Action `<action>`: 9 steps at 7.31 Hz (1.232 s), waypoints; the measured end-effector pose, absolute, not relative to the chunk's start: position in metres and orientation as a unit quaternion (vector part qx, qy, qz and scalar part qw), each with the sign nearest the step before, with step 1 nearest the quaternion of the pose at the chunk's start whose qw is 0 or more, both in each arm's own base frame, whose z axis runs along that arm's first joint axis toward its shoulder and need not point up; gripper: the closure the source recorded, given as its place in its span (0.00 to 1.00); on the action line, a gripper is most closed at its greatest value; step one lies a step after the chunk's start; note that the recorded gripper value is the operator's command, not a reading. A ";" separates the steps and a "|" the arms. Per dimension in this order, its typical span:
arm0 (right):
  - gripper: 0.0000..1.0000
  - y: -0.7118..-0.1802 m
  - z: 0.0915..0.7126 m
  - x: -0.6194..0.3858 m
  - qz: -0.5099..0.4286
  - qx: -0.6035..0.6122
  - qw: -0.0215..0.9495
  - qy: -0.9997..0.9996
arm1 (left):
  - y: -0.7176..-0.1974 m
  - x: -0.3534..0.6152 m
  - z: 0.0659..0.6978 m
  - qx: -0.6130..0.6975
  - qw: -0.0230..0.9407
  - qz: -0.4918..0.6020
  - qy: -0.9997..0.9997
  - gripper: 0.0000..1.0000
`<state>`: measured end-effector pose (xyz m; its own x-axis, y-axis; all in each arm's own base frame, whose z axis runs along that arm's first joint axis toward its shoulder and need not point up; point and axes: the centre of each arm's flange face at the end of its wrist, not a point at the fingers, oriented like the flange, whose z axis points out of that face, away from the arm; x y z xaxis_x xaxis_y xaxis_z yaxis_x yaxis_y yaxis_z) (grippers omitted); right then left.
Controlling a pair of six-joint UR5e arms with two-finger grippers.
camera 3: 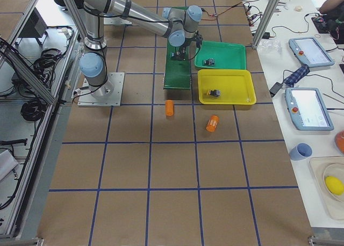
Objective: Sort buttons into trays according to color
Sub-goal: 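Carry the green-capped button into the green tray and release it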
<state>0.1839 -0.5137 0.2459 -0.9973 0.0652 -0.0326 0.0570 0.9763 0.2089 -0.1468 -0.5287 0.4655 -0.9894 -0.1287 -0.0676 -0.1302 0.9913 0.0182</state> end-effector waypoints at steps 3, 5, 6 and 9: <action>1.00 -0.523 0.261 0.181 0.088 0.030 0.020 0.995 | -0.529 -0.147 0.465 -0.066 0.033 0.011 0.997 0.00; 1.00 -0.560 0.305 0.181 0.036 0.031 0.026 0.999 | -0.529 -0.147 0.466 -0.065 0.033 0.009 0.997 0.00; 1.00 -0.587 0.324 0.183 0.008 0.030 0.030 0.999 | -0.529 -0.147 0.466 -0.065 0.033 0.008 0.997 0.00; 1.00 -0.647 0.288 0.203 -0.039 0.016 0.042 0.998 | -0.528 -0.147 0.465 -0.066 0.033 0.009 0.997 0.00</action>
